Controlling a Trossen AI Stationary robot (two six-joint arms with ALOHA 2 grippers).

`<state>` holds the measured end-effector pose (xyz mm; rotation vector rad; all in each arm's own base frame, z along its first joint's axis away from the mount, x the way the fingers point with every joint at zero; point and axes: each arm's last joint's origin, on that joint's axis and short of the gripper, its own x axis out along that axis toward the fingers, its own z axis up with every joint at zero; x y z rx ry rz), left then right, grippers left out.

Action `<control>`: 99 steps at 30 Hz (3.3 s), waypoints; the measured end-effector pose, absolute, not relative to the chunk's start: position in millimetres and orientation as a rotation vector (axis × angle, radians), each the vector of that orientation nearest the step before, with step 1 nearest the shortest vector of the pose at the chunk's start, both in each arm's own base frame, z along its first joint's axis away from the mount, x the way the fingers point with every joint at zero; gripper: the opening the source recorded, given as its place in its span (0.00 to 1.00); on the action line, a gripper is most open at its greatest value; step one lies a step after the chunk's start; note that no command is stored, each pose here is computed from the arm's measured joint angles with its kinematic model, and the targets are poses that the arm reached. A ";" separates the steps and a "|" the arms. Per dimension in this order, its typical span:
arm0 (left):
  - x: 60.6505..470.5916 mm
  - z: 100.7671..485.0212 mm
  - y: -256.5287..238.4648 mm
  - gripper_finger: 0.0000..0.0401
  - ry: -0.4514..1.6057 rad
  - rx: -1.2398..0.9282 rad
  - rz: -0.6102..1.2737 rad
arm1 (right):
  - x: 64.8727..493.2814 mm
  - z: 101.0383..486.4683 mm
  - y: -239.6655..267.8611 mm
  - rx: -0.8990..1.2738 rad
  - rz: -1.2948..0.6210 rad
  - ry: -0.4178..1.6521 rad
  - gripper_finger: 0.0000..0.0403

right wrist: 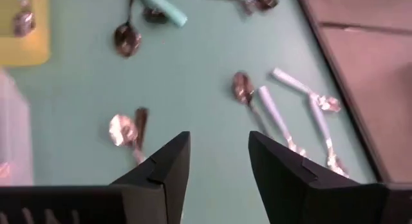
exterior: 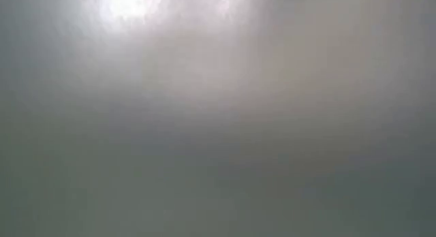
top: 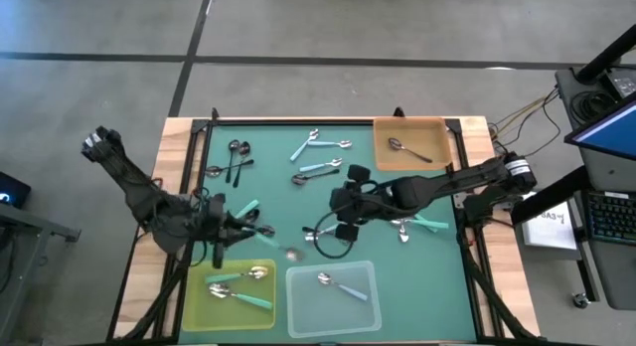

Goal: Sort silverware by color (type)
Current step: Put the green spoon into the yellow bin, then put the blue spoon into the transparent bin

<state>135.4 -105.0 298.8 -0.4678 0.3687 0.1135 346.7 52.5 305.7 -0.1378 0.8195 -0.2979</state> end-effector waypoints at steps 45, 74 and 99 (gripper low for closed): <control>169.1 262.9 -154.7 0.55 1.333 -0.397 0.150 | 334.7 291.1 50.4 -0.097 -0.316 0.998 0.35; 186.7 263.6 -161.0 0.50 1.176 -0.256 0.217 | 388.8 169.0 23.7 -0.151 0.037 1.251 0.31; 188.0 262.5 -157.8 0.50 1.085 -0.213 0.294 | 398.6 147.7 20.0 0.014 0.054 1.251 0.07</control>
